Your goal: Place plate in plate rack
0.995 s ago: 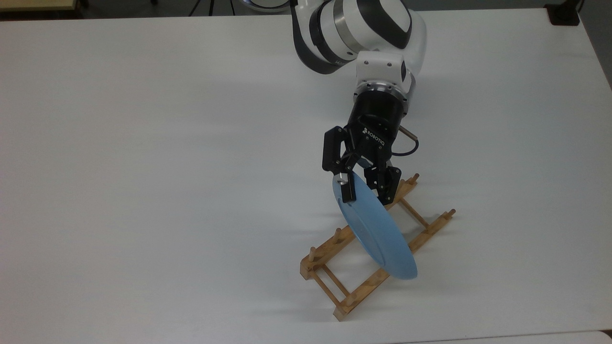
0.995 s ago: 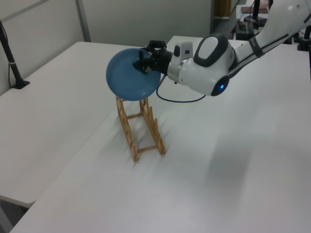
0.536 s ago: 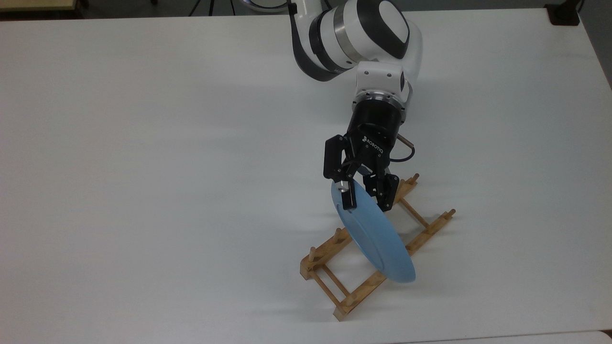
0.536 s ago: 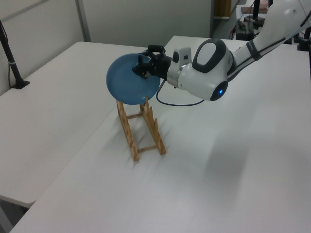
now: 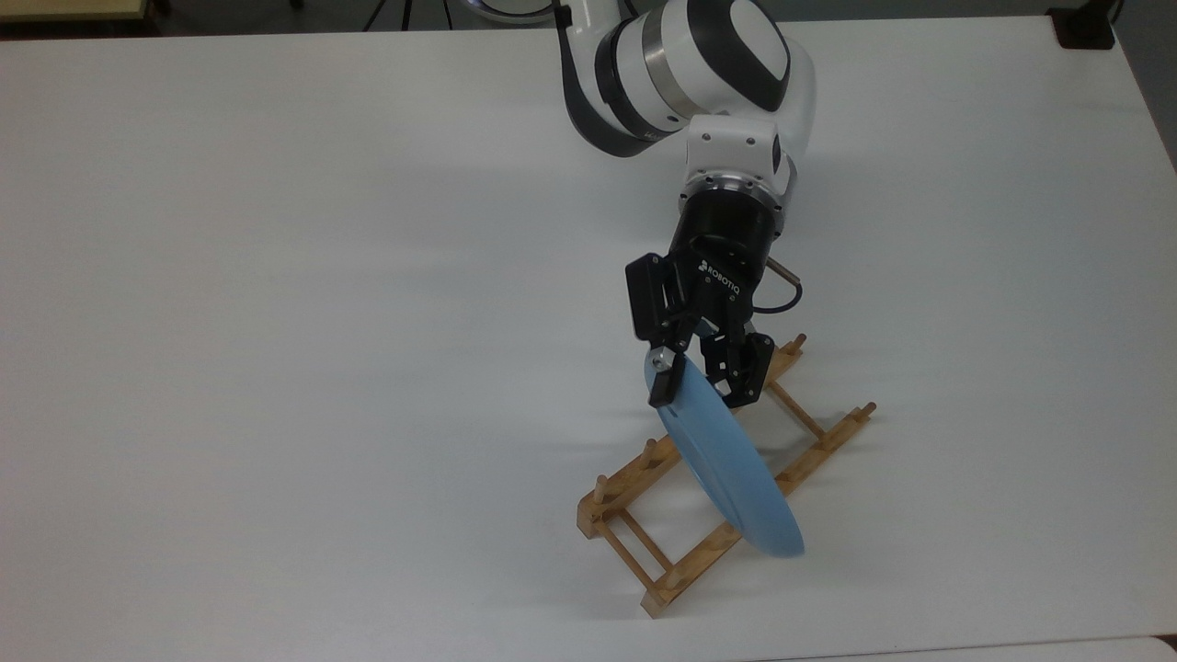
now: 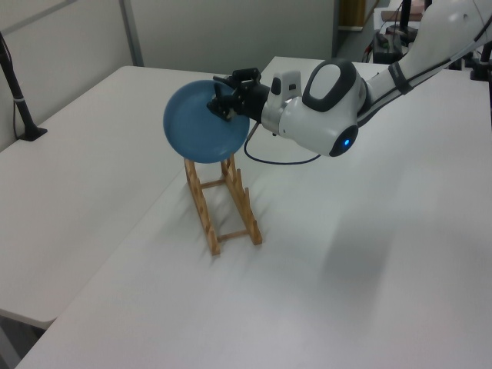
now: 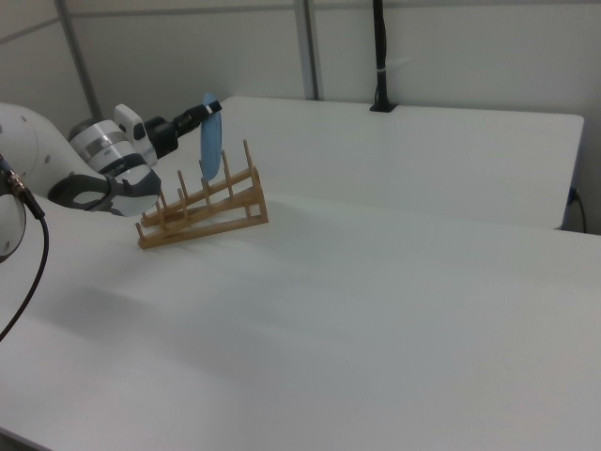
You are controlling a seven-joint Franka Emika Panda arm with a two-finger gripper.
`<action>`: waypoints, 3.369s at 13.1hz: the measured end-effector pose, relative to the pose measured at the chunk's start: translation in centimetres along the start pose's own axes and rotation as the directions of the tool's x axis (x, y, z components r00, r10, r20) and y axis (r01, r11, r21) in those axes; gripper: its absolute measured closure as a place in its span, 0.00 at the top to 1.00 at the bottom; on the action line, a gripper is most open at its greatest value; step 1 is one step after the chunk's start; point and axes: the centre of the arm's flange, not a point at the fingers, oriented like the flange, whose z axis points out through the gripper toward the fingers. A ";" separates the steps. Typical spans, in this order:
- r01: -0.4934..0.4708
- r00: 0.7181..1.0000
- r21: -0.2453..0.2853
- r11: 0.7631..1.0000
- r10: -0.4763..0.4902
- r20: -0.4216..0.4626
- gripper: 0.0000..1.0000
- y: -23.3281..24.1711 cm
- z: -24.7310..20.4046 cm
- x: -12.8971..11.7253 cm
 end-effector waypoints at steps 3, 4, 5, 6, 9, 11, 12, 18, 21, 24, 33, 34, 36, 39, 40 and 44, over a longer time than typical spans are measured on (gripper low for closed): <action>-0.009 1.000 -0.011 1.000 0.009 -0.009 0.49 0.3 0.3 0.6; -0.009 1.000 -0.019 1.000 0.009 -0.011 0.63 0.4 0.4 0.7; -0.008 1.000 -0.020 1.000 0.008 -0.010 0.79 0.4 0.4 0.5; -0.007 1.000 -0.020 1.000 0.007 -0.008 0.95 0.3 0.4 0.4; -0.040 0.999 -0.012 0.999 0.040 -0.022 1.00 -0.5 -0.4 2.1; -0.124 0.992 -0.027 0.992 0.125 0.012 1.00 -0.6 -1.1 4.5; -0.177 0.983 -0.040 0.983 0.178 0.045 1.00 -0.1 -1.4 6.0; -0.410 0.816 -0.137 0.902 0.430 0.386 1.00 6.4 -3.7 15.0; -0.553 0.620 -0.204 0.808 0.563 0.547 1.00 11.5 -4.8 18.7; -0.549 0.403 -0.293 0.783 0.555 0.728 1.00 17.7 -6.4 20.3; -0.501 -0.099 -0.125 0.856 0.087 0.991 1.00 34.6 -11.2 15.6; -0.508 -0.110 -0.102 0.855 0.053 0.993 1.00 35.9 -11.2 14.5; -0.529 -0.112 -0.051 0.847 -0.010 0.994 1.00 37.1 -10.7 12.5; -0.562 -0.032 0.073 0.824 -0.110 0.993 1.00 37.2 -9.4 10.3; -0.568 0.012 0.104 0.817 -0.118 0.993 1.00 37.2 -8.7 9.6; -0.561 0.127 0.217 0.799 -0.176 0.976 1.00 38.4 -6.6 6.9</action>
